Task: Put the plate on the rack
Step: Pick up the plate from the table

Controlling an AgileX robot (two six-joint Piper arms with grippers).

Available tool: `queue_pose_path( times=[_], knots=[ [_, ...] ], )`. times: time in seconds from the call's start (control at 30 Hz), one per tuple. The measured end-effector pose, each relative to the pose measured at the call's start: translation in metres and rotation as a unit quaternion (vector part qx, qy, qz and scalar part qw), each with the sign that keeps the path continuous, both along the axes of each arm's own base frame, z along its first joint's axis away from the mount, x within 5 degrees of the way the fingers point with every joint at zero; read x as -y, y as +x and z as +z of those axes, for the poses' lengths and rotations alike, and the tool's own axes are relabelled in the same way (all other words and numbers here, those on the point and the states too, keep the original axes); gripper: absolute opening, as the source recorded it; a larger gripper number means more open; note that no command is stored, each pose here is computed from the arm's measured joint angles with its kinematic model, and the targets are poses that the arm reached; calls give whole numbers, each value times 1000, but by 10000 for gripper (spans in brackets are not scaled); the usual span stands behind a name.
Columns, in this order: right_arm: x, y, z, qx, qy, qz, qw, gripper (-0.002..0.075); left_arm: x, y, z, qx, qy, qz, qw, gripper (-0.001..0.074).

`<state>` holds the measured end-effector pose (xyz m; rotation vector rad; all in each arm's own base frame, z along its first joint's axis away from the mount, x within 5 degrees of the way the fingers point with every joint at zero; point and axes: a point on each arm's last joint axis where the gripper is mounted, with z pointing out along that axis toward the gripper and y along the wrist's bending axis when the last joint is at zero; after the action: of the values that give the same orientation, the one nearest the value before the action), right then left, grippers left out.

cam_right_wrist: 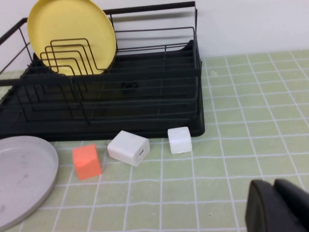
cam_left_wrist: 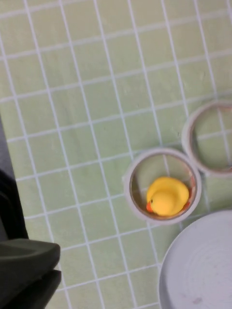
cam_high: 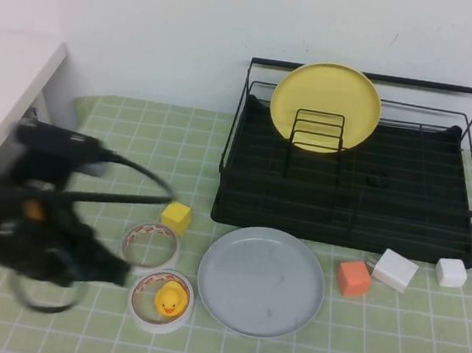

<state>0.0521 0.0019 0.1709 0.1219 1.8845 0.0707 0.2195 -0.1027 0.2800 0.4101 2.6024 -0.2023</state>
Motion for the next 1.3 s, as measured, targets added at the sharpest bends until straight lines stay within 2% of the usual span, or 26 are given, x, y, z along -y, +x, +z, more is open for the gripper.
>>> queue_pose_path(
  times=[0.07, 0.13, 0.3, 0.37, 0.47, 0.57, 0.77, 1.0, 1.3],
  knots=[
    [0, 0, 0, 1, 6, 0, 1000, 10, 15, 9, -7, -12, 10, -10, 1000, 26],
    [-1, 0, 0, 0, 11, 1, 1000, 10, 29, 21, -13, -20, 14, -16, 1000, 79],
    [-1, 0, 0, 0, 12, 1, 1000, 10, 55, 60, -31, -43, 21, -15, 999, 295],
    [-1, 0, 0, 0, 12, 1, 1000, 10, 64, 74, -42, -54, 22, -9, 998, 356],
    [-1, 0, 0, 0, 12, 1, 1000, 10, 75, 93, -57, -57, 13, 6, 998, 398],
    [-1, 0, 0, 0, 12, 1, 1000, 10, 84, 109, -75, -60, 9, 15, 998, 395],
    [-1, 0, 0, 0, 12, 1, 1000, 10, 98, 130, -119, -85, 9, 24, 996, 321],
    [-1, 0, 0, 0, 12, 1, 1000, 10, 111, 146, -142, -107, -12, 42, 993, 304],
    [-1, 0, 0, 0, 13, 1, 1000, 10, 91, 167, -169, -149, -49, 71, 985, 311]
  ],
)
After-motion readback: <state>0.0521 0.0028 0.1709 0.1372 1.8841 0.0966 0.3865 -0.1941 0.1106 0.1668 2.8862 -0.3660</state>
